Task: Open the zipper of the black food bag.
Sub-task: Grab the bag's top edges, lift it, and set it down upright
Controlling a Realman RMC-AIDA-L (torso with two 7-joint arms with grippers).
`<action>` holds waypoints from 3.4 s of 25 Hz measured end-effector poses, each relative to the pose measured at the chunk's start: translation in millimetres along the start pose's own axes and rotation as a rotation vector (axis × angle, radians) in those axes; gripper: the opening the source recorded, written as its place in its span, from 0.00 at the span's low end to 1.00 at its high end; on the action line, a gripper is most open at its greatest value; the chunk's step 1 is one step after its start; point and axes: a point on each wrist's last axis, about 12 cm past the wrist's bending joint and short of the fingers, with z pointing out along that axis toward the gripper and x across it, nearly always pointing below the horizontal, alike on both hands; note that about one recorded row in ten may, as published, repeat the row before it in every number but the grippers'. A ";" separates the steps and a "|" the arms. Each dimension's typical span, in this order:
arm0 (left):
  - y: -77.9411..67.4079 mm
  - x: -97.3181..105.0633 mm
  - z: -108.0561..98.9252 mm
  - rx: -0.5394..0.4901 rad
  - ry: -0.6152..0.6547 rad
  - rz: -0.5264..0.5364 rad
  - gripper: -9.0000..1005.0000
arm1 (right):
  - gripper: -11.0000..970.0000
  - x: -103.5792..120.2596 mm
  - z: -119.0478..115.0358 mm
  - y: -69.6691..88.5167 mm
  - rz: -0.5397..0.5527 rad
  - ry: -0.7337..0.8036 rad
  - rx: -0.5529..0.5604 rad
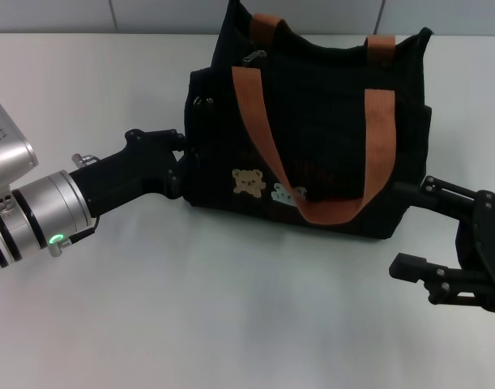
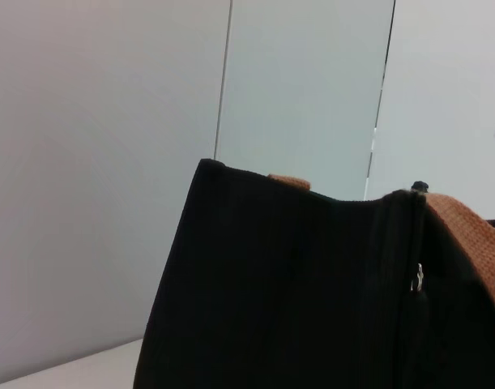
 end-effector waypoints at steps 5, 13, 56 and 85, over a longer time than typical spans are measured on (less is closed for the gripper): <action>0.3 -0.2 -0.2 0.004 0.004 0.002 0.12 | 0.86 1.2 -0.8 -0.3 0.002 0.005 0.012; 0.4 -0.9 -1.9 0.006 -0.004 0.001 0.12 | 0.86 0.8 -0.8 -0.8 -0.001 0.002 0.016; -26.0 -165.5 -10.4 0.289 0.032 0.715 0.12 | 0.86 33.3 5.2 -22.5 0.209 -0.311 0.523; -36.7 -162.1 -9.7 0.313 0.001 0.740 0.11 | 0.86 61.0 73.8 -27.9 0.372 -0.106 0.392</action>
